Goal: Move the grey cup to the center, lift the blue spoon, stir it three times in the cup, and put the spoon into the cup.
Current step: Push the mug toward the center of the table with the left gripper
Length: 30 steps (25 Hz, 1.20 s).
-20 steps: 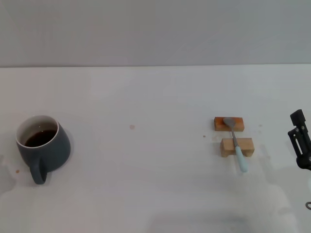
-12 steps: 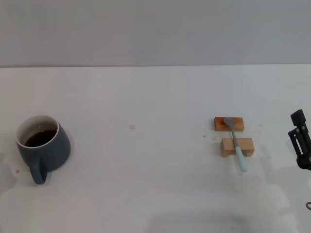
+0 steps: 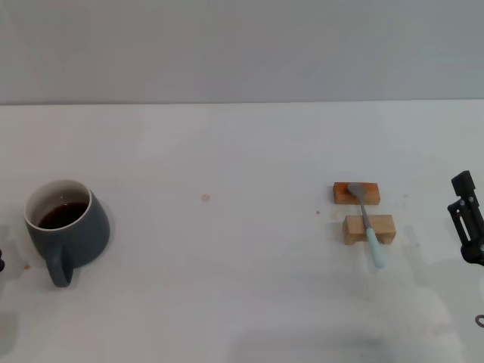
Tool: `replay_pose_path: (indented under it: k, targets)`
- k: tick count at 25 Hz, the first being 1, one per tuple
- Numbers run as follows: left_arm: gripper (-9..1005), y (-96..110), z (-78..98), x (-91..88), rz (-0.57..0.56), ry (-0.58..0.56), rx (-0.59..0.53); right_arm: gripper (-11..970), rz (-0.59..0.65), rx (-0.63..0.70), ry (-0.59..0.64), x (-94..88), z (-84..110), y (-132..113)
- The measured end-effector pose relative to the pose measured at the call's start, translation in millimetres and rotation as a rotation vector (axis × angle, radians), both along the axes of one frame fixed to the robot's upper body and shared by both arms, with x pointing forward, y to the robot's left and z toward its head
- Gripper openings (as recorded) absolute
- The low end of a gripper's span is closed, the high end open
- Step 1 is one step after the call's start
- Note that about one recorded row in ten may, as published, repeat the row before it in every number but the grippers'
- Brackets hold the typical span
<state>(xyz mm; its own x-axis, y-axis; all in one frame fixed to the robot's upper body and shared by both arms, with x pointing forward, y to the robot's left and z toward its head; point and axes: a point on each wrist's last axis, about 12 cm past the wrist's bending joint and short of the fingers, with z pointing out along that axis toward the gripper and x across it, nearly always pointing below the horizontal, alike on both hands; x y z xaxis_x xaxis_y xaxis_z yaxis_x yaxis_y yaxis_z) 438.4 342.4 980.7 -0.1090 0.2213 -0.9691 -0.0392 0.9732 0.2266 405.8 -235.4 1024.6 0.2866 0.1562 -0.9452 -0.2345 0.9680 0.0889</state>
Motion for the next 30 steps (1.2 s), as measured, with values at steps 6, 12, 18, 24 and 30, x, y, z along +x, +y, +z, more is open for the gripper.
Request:
replay_pose_path:
  k: [6, 12, 18, 24, 30]
  targets:
    - [-2, -6, -1.5, 12.0, -0.015, 0.034, 0.065, 665, 0.002, -0.001, 0.000, -0.7, -0.2, 0]
    - [-2, -10, -1.3, 14.3, -0.041, 0.035, 0.071, 665, 0.010, -0.002, -0.001, -0.5, 0.0, 1]
    - [-2, -16, -1.8, 14.8, -0.073, 0.036, 0.070, 665, 0.012, 0.000, -0.003, 0.4, 0.6, 1]
    - [-2, -24, -2.0, 15.6, -0.117, 0.035, 0.068, 664, 0.016, 0.002, -0.005, 0.8, 1.0, 2]
    - [-2, -39, -1.6, 17.1, -0.168, 0.026, 0.044, 664, 0.016, 0.002, -0.005, 1.2, 1.1, 3]
